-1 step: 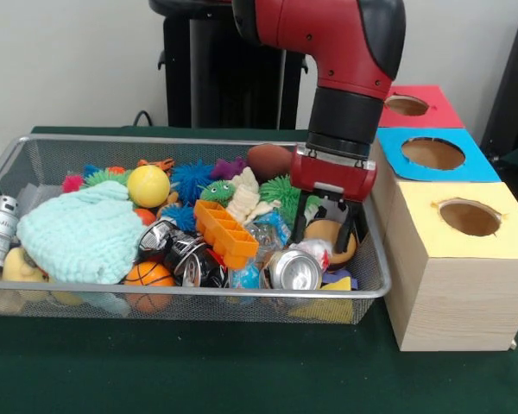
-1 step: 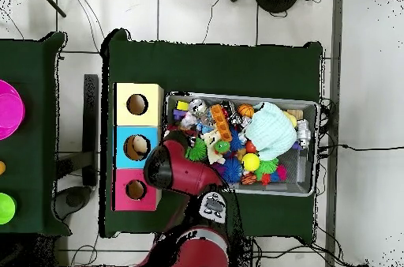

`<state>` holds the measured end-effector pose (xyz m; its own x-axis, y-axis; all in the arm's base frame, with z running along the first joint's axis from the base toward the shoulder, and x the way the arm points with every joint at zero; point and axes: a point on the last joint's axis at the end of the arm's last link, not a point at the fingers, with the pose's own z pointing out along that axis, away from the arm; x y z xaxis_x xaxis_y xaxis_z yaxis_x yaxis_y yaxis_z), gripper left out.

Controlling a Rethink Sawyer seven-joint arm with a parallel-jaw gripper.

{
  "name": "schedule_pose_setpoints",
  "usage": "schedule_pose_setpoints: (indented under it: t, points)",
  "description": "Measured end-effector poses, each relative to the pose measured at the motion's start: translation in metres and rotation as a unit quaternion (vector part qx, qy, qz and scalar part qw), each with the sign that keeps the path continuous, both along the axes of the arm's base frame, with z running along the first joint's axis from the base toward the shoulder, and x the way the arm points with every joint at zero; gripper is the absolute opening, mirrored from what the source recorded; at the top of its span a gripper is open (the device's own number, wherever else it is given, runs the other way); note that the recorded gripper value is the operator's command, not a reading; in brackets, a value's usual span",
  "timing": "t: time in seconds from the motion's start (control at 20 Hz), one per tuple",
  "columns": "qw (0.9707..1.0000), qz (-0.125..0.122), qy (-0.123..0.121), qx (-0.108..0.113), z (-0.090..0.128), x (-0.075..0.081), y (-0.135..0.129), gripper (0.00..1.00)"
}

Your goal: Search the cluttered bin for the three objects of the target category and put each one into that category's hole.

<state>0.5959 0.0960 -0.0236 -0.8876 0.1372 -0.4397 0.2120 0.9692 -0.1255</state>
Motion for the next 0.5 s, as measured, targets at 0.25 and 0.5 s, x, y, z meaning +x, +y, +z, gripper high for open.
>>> schedule_pose_setpoints:
  t: [0.25, 0.5]
  points:
    - [1.0000, 0.003, -0.004, -0.001, -0.0040, -0.0028, 0.0075, 1.00]
    - [1.0000, 0.002, -0.005, -0.002, -0.0036, -0.0039, 0.0074, 1.00]
